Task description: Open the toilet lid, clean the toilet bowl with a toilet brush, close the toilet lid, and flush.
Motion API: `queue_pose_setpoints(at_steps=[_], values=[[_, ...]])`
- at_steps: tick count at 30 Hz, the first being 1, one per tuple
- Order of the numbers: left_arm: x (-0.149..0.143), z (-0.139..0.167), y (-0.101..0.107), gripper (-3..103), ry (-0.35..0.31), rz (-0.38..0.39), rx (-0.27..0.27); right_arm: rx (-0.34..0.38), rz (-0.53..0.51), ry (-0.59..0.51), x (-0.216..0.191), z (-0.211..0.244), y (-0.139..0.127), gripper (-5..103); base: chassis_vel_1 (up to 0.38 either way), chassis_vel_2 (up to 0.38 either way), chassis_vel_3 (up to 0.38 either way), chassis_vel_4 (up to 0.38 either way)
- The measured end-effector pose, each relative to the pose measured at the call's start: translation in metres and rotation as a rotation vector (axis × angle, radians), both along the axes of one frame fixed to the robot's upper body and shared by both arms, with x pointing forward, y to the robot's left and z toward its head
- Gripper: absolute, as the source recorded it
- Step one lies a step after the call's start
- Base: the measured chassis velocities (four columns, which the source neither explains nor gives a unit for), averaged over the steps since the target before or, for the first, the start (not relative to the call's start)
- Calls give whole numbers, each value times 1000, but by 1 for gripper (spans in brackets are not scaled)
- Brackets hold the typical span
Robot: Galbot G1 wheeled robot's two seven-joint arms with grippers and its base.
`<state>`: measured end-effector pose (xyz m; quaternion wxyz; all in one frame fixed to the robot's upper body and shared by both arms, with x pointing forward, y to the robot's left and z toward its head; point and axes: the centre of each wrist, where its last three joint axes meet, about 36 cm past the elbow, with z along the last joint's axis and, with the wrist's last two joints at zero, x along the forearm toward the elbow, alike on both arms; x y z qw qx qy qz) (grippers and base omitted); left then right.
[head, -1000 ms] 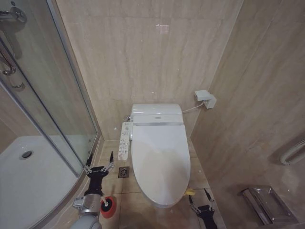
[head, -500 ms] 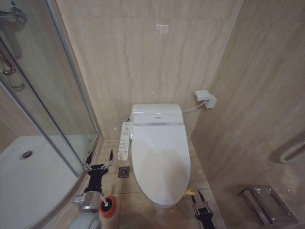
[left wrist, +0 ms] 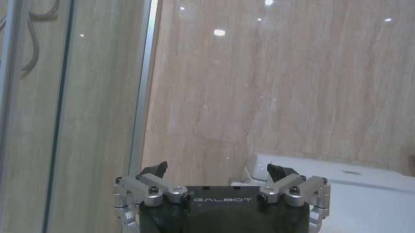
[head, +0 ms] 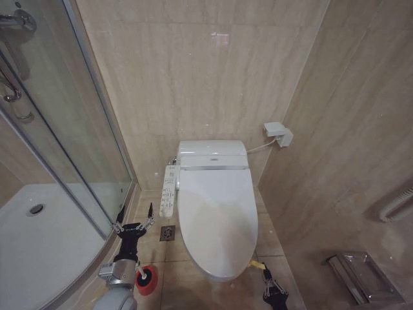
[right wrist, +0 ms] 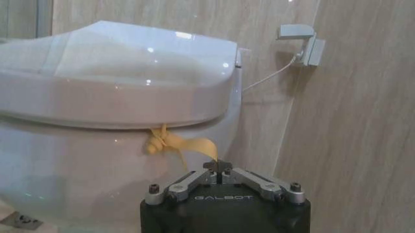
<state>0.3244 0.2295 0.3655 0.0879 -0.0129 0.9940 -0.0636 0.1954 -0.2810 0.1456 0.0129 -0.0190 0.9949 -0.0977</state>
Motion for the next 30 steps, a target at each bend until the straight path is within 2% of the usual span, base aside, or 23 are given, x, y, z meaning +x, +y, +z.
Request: queue_pose_setpoints(at_steps=[6, 10, 13, 14, 17, 21, 23, 27, 30], values=[[1, 1, 2, 100, -4, 8, 4, 49, -31, -34, -11, 18, 7, 0, 0, 0, 0, 0], [10, 5, 16, 100, -24, 51, 7, 76, -42, -72, -20, 40, 12, 0, 0, 0, 0, 0], [21, 18, 39, 100, -46, 107, -11, 98, -43, -126, -22, 66, 17, 0, 0, 0, 0, 0], [21, 18, 39, 100, -46, 107, -11, 98, -43, -126, -22, 66, 17, 0, 0, 0, 0, 0], [21, 29, 56, 100, -62, 137, 0, 119, -44, -189, -16, 91, 21, 0, 0, 0, 0, 0], [17, 29, 66, 100, -57, 159, 17, 133, -35, -257, -5, 115, 24, 0, 0, 0, 0, 0], [15, 28, 68, 100, -53, 163, 21, 134, -29, -281, -1, 123, 25, 0, 0, 0, 0, 0], [9, 21, 70, 100, -29, 165, 38, 142, 19, -413, 22, 169, 25, 0, 0, 0, 0, 0], [7, 16, 70, 100, -15, 166, 50, 152, 49, -470, 38, 193, 23, 0, 0, 0, 0, 0]])
